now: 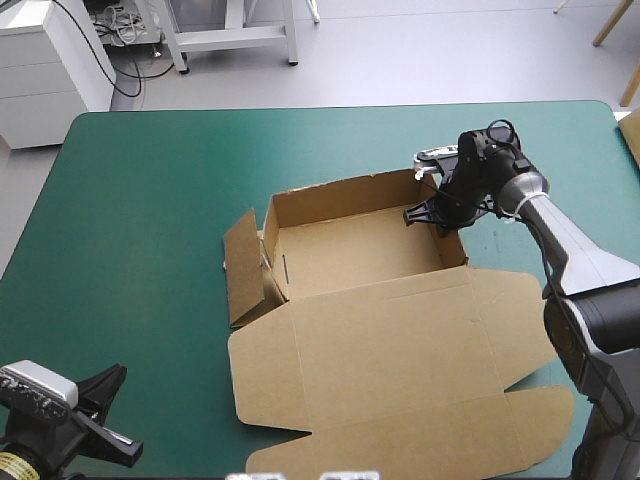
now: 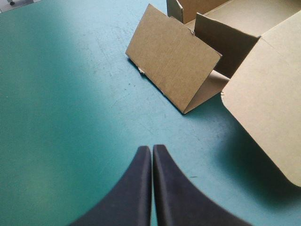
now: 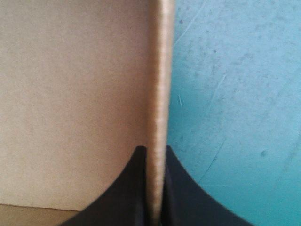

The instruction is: Fold the box

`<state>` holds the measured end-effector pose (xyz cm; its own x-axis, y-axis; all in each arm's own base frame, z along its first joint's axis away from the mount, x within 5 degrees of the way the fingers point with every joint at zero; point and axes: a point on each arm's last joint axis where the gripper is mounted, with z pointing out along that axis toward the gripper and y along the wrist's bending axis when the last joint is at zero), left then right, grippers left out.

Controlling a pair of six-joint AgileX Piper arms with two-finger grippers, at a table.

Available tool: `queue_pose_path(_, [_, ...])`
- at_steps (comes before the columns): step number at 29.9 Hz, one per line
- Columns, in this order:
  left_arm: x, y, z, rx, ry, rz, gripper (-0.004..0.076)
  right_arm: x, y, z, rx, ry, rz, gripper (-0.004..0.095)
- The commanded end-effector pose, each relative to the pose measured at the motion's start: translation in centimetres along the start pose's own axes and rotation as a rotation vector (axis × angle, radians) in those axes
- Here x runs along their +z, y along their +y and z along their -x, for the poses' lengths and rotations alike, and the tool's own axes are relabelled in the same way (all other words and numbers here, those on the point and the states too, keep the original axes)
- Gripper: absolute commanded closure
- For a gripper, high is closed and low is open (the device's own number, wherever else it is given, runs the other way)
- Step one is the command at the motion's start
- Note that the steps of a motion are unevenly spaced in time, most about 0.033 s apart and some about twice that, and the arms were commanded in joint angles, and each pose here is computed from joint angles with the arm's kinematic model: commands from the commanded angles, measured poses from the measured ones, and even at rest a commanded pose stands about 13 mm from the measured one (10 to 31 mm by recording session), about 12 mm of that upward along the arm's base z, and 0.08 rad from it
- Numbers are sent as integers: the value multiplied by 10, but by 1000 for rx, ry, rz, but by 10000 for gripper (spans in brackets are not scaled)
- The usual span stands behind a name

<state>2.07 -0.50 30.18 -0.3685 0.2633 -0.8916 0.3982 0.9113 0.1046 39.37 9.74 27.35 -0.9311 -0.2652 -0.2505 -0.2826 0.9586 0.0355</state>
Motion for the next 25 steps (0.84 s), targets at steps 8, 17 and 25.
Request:
queue_pose_path(8, [-4, 1, 14, -31, -96, 2, 731, -129, 6, -27, -20, -325, -33, 929])
queue_pose_path(17, [-4, 0, 14, -35, -96, -3, 612, -223, 1, -82, 11, -567, -162, 929])
queue_pose_path(25, [-4, 0, 18, -54, -141, -6, 225, -260, 2, -113, 34, -678, -186, 929])
